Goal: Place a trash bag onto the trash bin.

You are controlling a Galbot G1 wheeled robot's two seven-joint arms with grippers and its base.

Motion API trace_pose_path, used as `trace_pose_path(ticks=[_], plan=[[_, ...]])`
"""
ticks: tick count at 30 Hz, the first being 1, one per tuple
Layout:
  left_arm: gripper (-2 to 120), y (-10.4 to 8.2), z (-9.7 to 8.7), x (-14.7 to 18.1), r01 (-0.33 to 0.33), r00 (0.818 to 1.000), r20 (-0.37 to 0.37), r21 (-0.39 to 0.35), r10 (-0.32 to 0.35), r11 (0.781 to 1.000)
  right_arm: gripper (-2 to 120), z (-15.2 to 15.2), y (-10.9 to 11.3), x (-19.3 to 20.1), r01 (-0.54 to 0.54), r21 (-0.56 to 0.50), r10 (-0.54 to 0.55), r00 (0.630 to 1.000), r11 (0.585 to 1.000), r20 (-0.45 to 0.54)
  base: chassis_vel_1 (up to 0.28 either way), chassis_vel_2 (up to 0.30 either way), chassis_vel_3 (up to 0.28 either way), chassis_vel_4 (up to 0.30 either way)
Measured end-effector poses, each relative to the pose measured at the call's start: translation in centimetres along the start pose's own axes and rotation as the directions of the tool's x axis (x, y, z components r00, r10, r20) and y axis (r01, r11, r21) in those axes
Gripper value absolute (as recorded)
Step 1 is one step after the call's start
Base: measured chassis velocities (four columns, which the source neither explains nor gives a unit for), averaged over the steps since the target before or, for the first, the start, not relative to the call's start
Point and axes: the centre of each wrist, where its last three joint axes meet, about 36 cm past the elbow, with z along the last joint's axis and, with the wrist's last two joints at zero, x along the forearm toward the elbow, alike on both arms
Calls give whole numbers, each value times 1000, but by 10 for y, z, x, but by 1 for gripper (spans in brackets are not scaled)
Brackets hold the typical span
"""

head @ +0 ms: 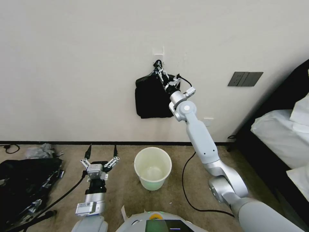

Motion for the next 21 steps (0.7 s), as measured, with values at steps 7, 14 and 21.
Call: trace_pose_path(ticks=[7, 14, 21], plan=[[100, 0, 0, 0, 2, 1000, 0, 2, -2, 1000, 98, 0, -1, -2, 0, 17, 0, 1000, 1000, -15, 0, 0, 0, 0], [100, -1, 0, 1, 4, 1000, -4, 4, -4, 1000, 96, -1, -2, -4, 2, 28, -1, 1000, 1000, -23, 0, 0, 0, 0], [100, -1, -1, 1, 6, 1000, -3, 6, -6, 1000, 94, -4, -1, -7, 5, 31, -4, 1000, 1000, -20, 0, 0, 0, 0]])
